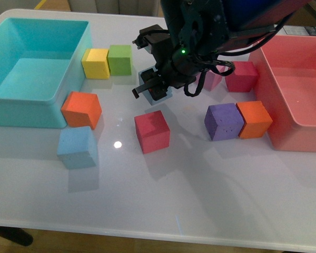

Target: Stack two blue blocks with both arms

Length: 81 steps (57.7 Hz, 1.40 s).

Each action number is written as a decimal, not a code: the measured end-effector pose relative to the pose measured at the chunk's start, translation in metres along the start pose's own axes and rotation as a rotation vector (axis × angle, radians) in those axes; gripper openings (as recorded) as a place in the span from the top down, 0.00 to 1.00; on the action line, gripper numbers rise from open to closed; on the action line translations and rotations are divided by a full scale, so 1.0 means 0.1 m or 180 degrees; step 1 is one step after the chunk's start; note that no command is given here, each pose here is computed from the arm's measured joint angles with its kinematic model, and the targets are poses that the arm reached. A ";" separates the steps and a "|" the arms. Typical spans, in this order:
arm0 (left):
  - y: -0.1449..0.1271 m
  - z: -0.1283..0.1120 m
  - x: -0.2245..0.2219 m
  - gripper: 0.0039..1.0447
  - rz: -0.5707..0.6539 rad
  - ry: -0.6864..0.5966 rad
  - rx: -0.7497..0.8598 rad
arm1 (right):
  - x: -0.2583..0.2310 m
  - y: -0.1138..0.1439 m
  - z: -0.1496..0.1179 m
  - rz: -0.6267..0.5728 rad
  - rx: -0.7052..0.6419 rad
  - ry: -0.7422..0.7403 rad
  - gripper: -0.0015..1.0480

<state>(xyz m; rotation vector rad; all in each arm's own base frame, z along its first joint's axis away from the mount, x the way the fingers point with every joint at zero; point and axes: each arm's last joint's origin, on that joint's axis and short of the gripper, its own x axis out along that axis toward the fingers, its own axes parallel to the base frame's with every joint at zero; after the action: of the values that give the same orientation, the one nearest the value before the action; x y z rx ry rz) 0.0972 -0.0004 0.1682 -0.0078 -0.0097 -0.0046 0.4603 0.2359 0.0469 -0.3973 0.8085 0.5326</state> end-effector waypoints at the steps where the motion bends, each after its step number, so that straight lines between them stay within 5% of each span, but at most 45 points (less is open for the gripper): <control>1: 0.00 0.00 0.00 0.08 0.0001 0.0000 -0.0001 | 0.02 0.00 0.00 -0.0003 0.0006 0.0007 0.66; 22: 0.00 0.00 0.00 0.08 0.0000 0.0000 0.0000 | 0.25 0.02 -0.09 -0.0035 0.0036 0.0174 0.66; 46: 0.00 0.00 0.00 0.08 0.0001 0.0000 0.0000 | 0.23 -0.08 -0.20 -0.0034 0.0156 0.0085 0.07; 67: 0.00 0.00 0.00 0.08 0.0001 0.0000 0.0000 | -0.60 -0.35 0.01 -0.0189 0.0064 -0.0641 0.09; 81: 0.00 0.00 0.00 0.08 0.0001 0.0001 -0.0001 | -1.53 -0.60 -0.22 -0.0386 0.0114 -0.1228 0.09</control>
<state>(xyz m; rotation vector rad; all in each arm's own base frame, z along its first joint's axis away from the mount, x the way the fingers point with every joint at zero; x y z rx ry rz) 0.0972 -0.0004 0.1680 -0.0082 -0.0093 -0.0042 0.3957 0.1312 0.1576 -0.2958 0.4186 0.4619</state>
